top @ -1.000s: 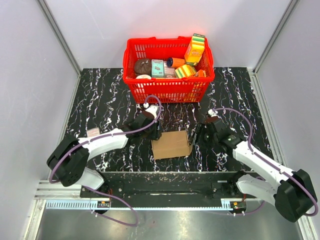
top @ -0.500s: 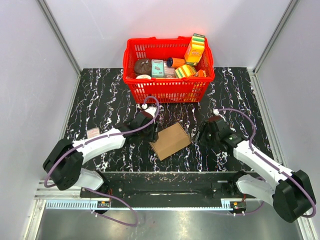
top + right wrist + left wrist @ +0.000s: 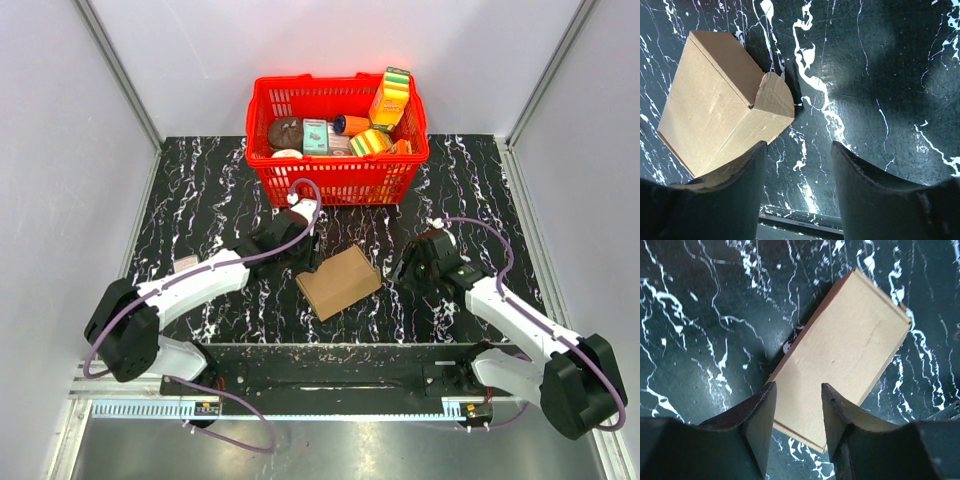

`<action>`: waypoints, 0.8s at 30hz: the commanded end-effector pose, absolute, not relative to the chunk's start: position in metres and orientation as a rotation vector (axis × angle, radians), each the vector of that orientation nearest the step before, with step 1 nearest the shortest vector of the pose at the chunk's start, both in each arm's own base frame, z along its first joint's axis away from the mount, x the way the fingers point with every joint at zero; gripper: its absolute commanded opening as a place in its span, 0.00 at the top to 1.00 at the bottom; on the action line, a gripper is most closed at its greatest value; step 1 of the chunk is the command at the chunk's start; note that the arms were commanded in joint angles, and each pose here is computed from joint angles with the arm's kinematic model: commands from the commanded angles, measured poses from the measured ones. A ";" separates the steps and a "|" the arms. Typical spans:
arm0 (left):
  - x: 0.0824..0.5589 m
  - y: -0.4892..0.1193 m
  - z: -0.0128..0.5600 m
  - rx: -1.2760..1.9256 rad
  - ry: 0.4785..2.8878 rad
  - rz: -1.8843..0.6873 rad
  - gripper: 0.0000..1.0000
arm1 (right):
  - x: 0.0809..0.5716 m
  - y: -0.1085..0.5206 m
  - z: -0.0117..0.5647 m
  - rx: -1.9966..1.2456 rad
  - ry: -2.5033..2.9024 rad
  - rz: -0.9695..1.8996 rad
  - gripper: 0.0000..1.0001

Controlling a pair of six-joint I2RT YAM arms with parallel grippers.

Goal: Fold the paper box

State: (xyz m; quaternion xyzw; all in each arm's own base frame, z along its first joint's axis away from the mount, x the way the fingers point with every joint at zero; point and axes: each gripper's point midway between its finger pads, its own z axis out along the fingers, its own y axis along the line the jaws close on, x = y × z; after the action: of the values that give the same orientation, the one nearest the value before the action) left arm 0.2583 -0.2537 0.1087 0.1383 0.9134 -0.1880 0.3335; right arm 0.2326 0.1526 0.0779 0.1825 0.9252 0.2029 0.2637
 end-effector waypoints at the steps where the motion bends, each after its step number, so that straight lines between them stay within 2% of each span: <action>1: 0.279 -0.273 0.124 0.402 2.314 -0.507 0.55 | 0.231 0.151 0.081 0.583 2.472 0.587 0.42; 9: 0.282 -0.282 0.106 0.424 2.340 -0.519 0.58 | 0.218 0.167 0.075 0.655 2.348 0.855 0.41; 14: 0.277 -0.286 0.098 0.444 2.335 -0.569 0.59 | 0.222 0.162 0.073 0.638 2.331 0.818 0.40; 24: 0.268 -0.286 0.083 0.473 2.364 -0.587 0.60 | 0.251 0.155 0.075 0.652 2.326 0.703 0.45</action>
State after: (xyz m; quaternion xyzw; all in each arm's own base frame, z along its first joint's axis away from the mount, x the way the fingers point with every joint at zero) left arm 0.2640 -0.2727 0.0758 0.1685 0.9148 -0.1985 0.3089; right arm 0.2177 0.1549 0.0528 0.2431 0.8938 0.2664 0.2665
